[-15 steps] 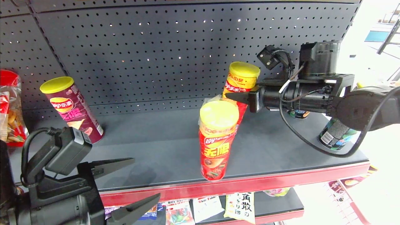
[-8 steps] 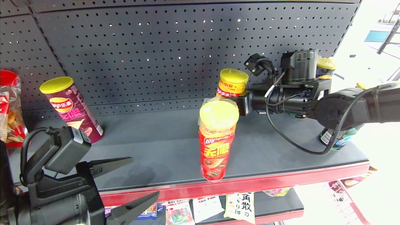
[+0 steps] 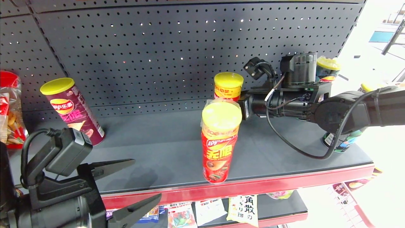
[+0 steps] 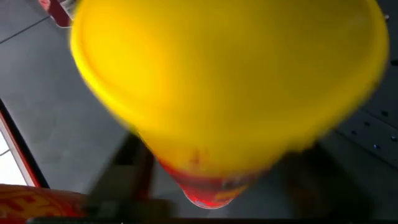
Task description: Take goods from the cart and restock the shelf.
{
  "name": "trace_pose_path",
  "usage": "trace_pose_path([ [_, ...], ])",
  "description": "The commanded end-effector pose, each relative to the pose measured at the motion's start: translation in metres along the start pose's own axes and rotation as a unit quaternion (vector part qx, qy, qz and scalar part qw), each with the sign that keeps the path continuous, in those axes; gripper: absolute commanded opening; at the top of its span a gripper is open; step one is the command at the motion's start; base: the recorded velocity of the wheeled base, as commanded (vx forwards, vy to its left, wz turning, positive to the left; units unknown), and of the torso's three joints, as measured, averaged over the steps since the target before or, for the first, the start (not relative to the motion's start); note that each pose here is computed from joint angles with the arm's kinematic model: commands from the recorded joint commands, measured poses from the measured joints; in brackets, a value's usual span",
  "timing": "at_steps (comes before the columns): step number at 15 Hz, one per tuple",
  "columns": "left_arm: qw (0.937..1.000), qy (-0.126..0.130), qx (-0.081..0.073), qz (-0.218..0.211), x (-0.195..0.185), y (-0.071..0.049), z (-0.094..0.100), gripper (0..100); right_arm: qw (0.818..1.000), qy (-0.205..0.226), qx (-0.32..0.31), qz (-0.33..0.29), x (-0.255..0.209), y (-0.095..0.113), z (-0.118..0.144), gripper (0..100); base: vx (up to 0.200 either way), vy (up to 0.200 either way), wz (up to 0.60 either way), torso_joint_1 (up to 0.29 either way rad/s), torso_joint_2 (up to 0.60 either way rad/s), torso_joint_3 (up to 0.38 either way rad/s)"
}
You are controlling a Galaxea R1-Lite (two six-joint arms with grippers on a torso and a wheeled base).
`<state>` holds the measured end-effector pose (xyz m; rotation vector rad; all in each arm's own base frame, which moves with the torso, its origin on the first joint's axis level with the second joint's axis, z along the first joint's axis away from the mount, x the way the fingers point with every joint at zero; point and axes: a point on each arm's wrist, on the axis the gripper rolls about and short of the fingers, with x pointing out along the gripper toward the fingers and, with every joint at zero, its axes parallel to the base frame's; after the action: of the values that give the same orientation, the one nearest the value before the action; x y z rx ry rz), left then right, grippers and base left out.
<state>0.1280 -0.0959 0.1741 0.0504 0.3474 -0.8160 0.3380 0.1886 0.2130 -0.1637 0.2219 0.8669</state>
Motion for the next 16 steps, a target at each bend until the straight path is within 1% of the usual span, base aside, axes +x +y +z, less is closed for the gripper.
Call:
trace_pose_path([
  [1,1.0000,0.002,0.000,0.000,0.001,0.000,0.000,100,1.000,-0.004,-0.003,0.003,-0.006,0.005,0.003,100,0.000,0.000,0.00,0.000,0.00,0.000],
  [5,0.9999,0.005,0.001,0.010,0.002,0.001,-0.001,100,1.000,0.003,0.010,0.000,-0.036,0.016,0.001,100,0.000,0.000,0.00,0.000,0.00,0.000],
  [6,0.9997,0.011,0.001,0.020,0.006,0.002,-0.002,100,1.000,0.007,0.017,-0.011,-0.049,0.021,-0.001,100,0.000,0.000,0.00,0.000,0.00,0.000],
  [8,0.9995,0.023,0.000,0.021,0.011,0.003,-0.004,100,0.999,0.014,0.027,-0.042,-0.069,0.023,-0.005,100,0.000,0.000,0.00,0.000,0.00,0.000],
  [10,0.9990,0.035,-0.002,0.025,0.019,0.005,-0.005,100,0.996,0.031,0.035,-0.074,-0.092,0.027,-0.018,100,0.000,0.000,0.00,0.000,0.00,0.000],
  [11,0.9987,0.045,-0.003,0.025,0.024,0.006,-0.007,100,0.996,0.033,0.036,-0.079,-0.107,0.032,-0.023,100,0.000,0.000,0.00,0.000,0.00,0.000],
  [13,0.9974,0.068,-0.003,0.024,0.034,0.008,-0.013,100,0.995,0.038,0.038,-0.079,-0.140,0.048,-0.037,100,0.000,0.000,0.00,0.000,0.00,0.000],
  [15,0.9955,0.090,-0.009,0.028,0.043,0.012,-0.018,100,0.995,0.061,0.040,-0.072,-0.167,0.066,-0.064,100,0.000,0.000,0.00,0.000,0.00,0.000],
  [16,0.9949,0.096,-0.009,0.028,0.047,0.013,-0.019,100,0.995,0.061,0.040,-0.071,-0.176,0.071,-0.070,100,0.000,0.000,0.00,0.000,0.00,0.000],
])
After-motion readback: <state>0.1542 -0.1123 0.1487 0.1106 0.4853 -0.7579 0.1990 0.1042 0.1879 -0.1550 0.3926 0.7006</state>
